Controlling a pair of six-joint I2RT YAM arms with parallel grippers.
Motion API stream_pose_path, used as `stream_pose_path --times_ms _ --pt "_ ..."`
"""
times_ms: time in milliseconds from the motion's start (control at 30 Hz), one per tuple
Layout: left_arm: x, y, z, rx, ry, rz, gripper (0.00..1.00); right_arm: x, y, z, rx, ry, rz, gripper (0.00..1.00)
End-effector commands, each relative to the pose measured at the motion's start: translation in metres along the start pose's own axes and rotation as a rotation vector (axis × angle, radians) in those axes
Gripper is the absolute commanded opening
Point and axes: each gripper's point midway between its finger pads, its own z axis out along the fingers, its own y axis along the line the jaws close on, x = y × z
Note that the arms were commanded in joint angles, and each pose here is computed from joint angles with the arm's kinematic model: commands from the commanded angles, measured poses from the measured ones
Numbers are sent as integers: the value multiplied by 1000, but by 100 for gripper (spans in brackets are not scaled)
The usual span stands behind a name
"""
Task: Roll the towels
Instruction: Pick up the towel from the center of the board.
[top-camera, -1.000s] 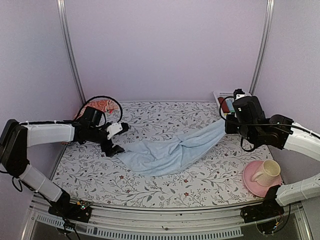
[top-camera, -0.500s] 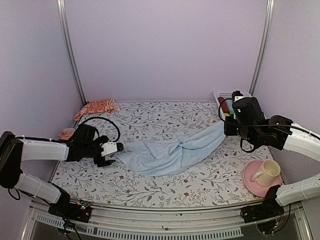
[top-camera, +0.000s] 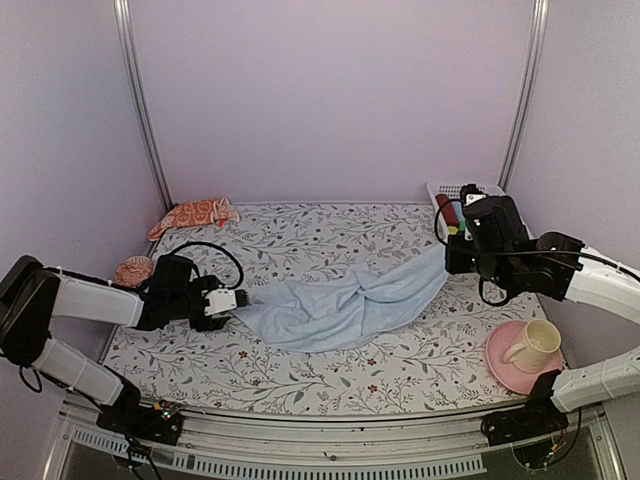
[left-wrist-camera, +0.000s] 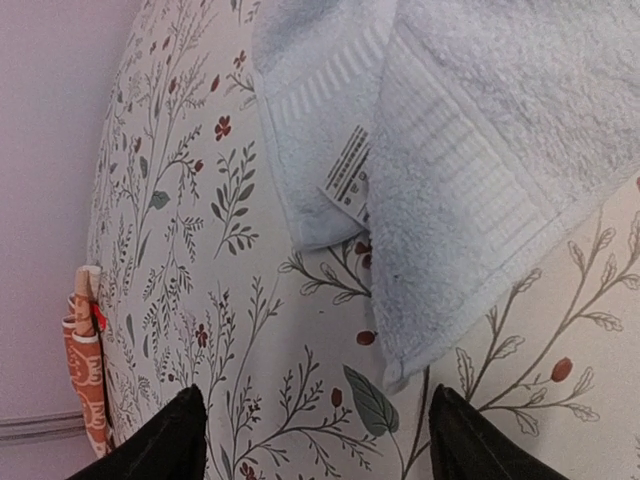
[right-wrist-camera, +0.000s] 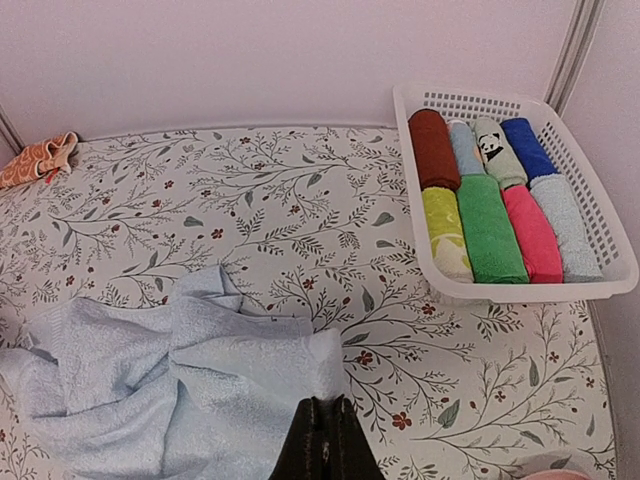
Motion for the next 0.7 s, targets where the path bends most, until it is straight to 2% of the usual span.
stream_pose_path --times_ms 0,133,267,500,567,667 --pt "-6 -10 5 51 -22 20 76 -2 1 1 -8 -12 18 2" --pt "-5 -17 9 70 -15 16 75 -2 1 1 -10 -12 17 2" --pt "-8 -16 14 83 -21 -3 63 0 1 2 -11 -10 18 2" --pt "-12 -18 19 117 -10 0 59 0 2 1 -17 -12 19 2" --pt "-13 -19 20 124 -8 3 52 -1 1 1 -16 -13 19 2" --pt "-14 -20 21 134 -1 1 37 -1 1 1 -17 -15 20 2"
